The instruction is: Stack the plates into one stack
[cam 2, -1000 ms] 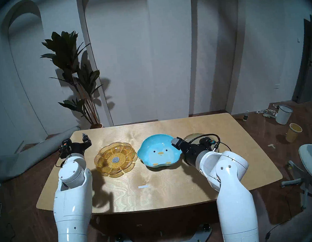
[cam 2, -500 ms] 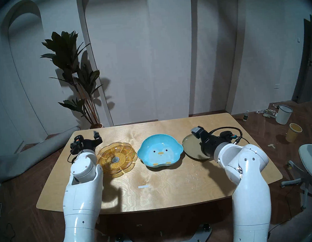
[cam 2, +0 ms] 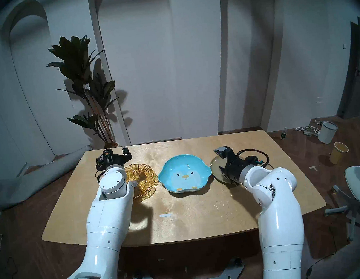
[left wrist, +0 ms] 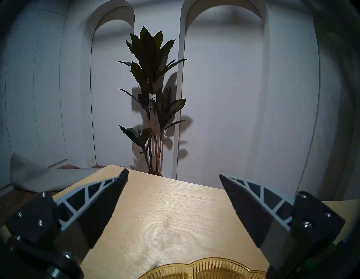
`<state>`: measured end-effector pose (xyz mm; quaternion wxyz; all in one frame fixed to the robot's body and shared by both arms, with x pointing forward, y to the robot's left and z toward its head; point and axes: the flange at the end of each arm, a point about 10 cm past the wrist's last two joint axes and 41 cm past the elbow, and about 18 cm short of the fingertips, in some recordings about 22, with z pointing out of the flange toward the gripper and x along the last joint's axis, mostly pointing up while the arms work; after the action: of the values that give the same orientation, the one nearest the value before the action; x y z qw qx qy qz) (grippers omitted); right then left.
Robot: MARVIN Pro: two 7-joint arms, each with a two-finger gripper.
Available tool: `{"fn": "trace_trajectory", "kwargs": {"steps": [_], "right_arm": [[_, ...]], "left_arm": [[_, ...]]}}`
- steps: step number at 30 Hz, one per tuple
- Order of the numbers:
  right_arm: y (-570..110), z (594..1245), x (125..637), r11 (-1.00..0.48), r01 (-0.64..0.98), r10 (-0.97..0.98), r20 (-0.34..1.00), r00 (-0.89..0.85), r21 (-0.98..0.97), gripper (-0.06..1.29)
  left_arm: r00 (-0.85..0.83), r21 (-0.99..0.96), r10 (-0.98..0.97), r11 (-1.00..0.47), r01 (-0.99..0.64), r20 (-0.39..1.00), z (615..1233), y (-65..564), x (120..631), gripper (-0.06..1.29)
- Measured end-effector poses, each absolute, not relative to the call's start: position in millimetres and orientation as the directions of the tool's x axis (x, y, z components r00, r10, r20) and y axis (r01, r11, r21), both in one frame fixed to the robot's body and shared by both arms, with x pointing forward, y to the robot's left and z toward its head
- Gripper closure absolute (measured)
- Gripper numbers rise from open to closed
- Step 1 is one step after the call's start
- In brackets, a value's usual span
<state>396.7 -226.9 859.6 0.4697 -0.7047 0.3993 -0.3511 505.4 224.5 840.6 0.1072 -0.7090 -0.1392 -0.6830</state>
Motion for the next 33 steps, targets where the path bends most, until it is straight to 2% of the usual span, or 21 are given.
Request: {"fn": "trace_trajectory", "kwargs": {"steps": [11, 15, 29, 33], "right_arm": [[-174, 889, 403, -0.158, -0.154, -0.844, 0.052, 0.534, -0.975, 0.00], [-156, 912, 396, -0.085, -0.135, -0.834, -0.004, 0.552, -0.987, 0.00], [-151, 938, 372, 0.033, -0.220, -0.877, -0.133, 0.462, -0.975, 0.00], [-156, 943, 371, 0.132, -0.248, -0.876, -0.229, 0.423, -0.960, 0.00]], "left_arm": [[-0.082, 0.059, 0.025, -0.891, 0.450, 0.996, 891, 280, 519, -0.02], [-0.092, 0.058, 0.015, -0.875, 0.480, 0.996, 899, 296, 522, -0.02], [-0.071, 0.053, 0.021, -0.878, 0.476, 0.997, 894, 286, 527, -0.02], [-0.066, 0.051, 0.023, -0.882, 0.468, 0.998, 891, 279, 528, -0.02]]}}
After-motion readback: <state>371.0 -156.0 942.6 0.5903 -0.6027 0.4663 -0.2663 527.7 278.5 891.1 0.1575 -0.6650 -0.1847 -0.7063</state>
